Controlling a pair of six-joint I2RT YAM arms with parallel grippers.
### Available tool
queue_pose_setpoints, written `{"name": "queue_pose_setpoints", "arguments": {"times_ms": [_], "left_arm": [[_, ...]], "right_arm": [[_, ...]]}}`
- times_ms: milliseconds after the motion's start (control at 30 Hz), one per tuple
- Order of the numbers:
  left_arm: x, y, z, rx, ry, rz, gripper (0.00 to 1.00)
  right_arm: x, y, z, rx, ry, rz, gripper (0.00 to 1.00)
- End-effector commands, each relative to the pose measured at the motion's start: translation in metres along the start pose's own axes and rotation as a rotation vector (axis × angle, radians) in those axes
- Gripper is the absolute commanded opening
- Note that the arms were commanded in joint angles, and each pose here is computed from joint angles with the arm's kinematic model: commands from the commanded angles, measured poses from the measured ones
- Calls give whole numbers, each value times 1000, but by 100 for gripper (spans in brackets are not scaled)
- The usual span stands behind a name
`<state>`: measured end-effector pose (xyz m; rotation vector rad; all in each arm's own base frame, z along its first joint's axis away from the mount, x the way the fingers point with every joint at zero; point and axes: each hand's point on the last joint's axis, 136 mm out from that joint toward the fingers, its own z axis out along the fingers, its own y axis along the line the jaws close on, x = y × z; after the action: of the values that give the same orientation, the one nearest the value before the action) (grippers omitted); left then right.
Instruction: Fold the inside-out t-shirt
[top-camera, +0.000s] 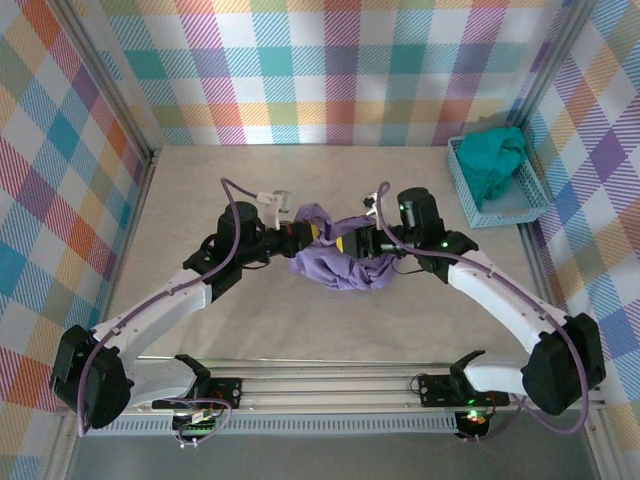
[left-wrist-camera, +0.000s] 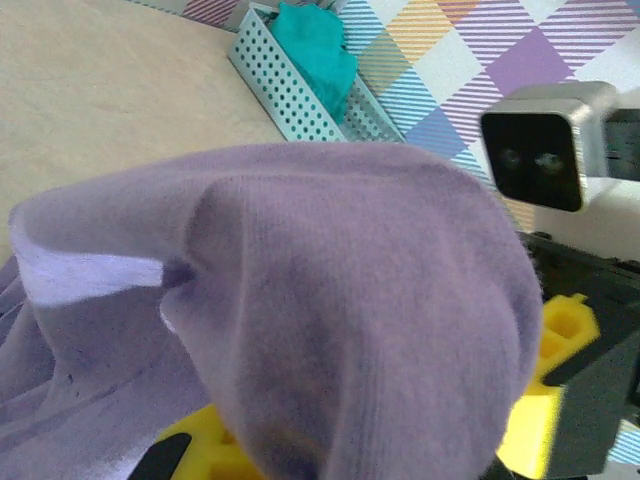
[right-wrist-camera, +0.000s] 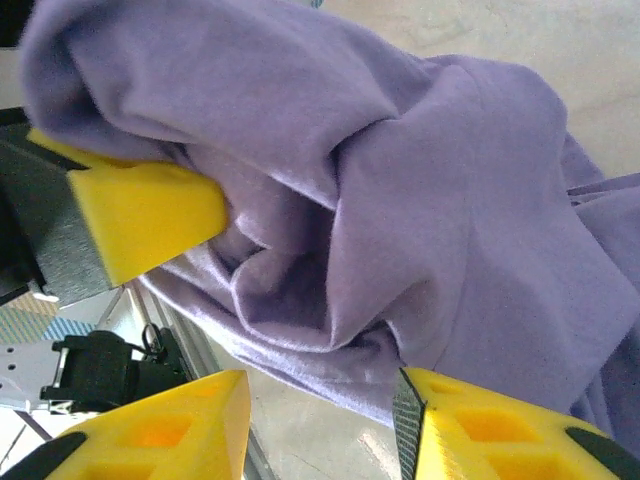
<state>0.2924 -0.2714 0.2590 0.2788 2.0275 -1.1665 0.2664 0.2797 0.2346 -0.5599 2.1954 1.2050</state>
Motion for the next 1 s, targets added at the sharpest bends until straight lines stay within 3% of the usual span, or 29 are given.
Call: {"name": "queue_pose_setpoints", "arguments": {"times_ms": [0, 167, 400, 667, 967], "left_arm": [[-7, -9, -6, 39, -26, 16, 0], [-5, -7, -6, 29, -20, 20, 0], [-3, 0, -11, 6, -37, 2, 3], [-18, -8, -26, 177, -132, -164, 7], [-7, 19, -23, 47, -82, -118, 5]], "right_arm": [[-12, 13, 9, -83, -24, -5, 43], [-16, 14, 17, -119, -20, 22, 40], [-17, 16, 1, -70, -38, -66, 1], [9, 29, -27, -174, -82, -285, 0], [10, 54, -47, -342, -183, -334, 0]]}}
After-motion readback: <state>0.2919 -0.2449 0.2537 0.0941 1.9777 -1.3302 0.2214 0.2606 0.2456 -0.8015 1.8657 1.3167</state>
